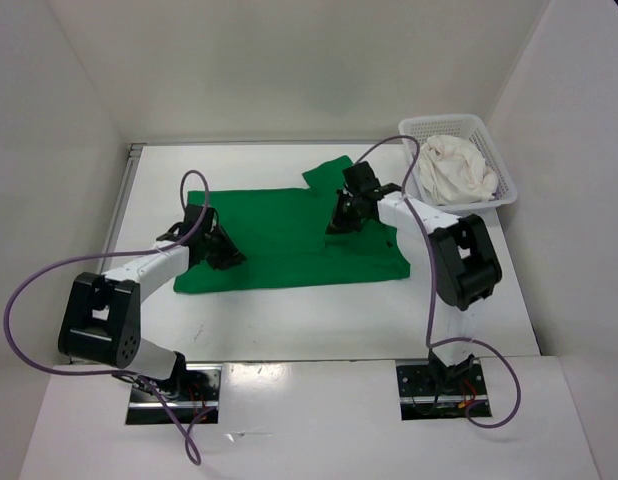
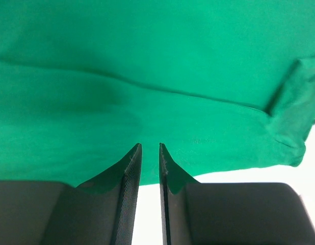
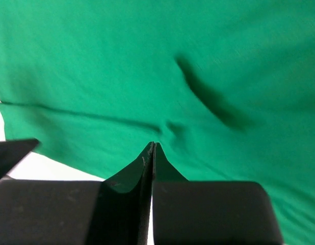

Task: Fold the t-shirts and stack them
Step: Fold the flattened tshirt in 1/3 of the way

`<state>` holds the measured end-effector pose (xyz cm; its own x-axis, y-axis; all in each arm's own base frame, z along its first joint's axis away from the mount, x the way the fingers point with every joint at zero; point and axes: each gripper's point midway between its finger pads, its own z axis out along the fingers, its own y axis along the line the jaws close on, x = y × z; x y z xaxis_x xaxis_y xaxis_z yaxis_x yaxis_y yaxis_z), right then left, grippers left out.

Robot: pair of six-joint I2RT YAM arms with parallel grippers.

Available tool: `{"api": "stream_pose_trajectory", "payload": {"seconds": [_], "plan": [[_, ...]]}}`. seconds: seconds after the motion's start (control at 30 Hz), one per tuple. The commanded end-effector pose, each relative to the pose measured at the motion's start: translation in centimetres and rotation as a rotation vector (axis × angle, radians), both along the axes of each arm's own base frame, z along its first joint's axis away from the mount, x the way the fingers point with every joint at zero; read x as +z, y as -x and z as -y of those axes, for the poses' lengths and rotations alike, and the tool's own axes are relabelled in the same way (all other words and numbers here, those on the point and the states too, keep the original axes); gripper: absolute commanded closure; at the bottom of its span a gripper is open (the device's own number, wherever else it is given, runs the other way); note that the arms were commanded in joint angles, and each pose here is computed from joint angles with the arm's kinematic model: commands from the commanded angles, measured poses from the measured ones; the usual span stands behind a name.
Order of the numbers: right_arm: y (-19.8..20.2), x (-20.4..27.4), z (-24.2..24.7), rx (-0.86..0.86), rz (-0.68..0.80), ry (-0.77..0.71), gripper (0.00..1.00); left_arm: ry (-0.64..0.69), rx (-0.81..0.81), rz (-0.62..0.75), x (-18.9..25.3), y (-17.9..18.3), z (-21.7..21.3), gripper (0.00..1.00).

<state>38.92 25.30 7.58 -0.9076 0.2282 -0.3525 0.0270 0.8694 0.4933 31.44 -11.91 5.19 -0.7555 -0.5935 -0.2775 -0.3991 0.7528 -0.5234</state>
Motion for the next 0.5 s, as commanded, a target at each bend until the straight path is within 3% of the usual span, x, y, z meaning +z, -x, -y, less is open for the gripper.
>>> {"api": "stream_pose_trajectory", "payload": {"seconds": [0.0, 0.2, 0.47], "plan": [[1.6, 0.7, 2.1, -0.022, 0.043, 0.047, 1.00, -0.025, -0.072, 0.086, 2.8, -1.2, 1.5, 0.74], [3.8, -2.6, 4.1, -0.039, -0.018, 0.128, 1.00, 0.015, -0.223, 0.077, 2.4, -1.0, 6.8, 0.74], [1.1, -3.8, 4.3, -0.060, -0.003, 0.117, 1.00, 0.045, -0.305, 0.055, 0.8, -1.0, 10.3, 0.74]]}}
